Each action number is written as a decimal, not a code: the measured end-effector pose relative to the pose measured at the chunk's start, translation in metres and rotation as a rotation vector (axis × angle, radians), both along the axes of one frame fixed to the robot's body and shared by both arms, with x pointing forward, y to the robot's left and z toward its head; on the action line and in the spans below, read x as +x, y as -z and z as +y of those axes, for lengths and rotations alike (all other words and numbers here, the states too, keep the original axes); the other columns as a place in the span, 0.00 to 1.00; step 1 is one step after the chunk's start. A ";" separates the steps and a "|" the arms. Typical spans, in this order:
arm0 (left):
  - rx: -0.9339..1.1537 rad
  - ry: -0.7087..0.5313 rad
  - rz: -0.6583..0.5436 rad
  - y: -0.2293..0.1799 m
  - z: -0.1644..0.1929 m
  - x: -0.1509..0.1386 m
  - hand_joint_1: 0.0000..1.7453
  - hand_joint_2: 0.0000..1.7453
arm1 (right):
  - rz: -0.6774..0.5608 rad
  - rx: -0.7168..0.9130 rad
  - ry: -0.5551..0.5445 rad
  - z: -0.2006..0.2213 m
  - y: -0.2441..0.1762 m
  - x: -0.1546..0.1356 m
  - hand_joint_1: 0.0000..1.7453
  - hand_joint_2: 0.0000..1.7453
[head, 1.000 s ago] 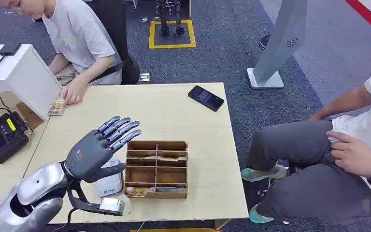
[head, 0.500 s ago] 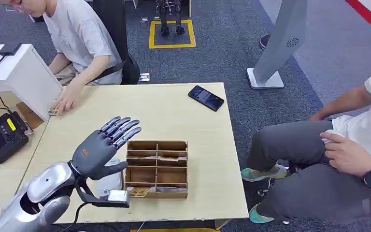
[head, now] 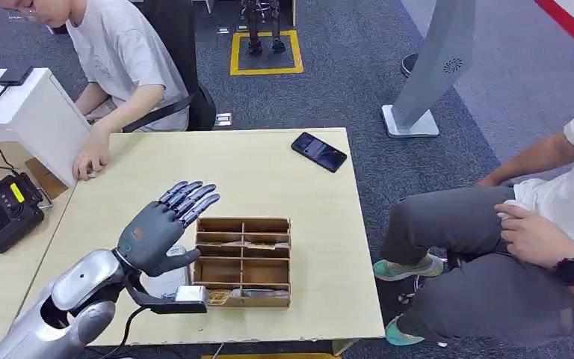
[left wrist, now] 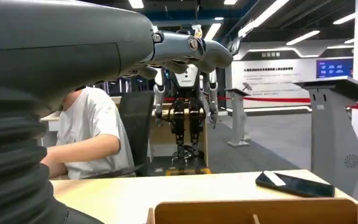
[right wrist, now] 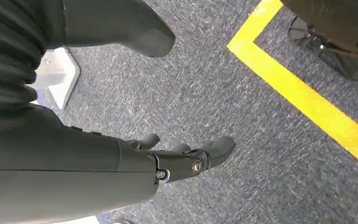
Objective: Pass the card to the sensor for recognition and then transmit it.
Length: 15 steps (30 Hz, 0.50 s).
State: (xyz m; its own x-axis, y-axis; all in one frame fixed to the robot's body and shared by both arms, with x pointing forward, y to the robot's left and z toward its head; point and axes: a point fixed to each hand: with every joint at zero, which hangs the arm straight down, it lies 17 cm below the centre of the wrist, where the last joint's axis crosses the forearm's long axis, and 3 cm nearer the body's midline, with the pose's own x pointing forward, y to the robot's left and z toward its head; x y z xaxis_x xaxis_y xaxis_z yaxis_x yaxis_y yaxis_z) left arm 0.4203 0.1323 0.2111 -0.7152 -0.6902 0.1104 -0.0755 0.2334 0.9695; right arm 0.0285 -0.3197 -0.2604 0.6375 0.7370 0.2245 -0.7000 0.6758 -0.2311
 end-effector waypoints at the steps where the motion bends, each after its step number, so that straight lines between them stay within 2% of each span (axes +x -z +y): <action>1: 0.002 0.000 0.007 0.002 0.000 0.000 0.00 1.00 | 0.002 0.002 -0.001 0.000 0.000 0.000 0.00 1.00; 15: 0.005 0.026 0.060 0.013 -0.007 -0.002 0.00 1.00 | -0.008 -0.008 -0.007 -0.006 0.002 0.004 0.00 1.00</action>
State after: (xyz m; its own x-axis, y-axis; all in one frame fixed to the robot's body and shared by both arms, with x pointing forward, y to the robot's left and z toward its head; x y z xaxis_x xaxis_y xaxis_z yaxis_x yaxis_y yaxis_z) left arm 0.4181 0.1248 0.1983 -0.7249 -0.6723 0.1499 -0.0114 0.2293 0.9733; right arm 0.0325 -0.3255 -0.2624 0.6303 0.7433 0.2242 -0.7028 0.6689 -0.2420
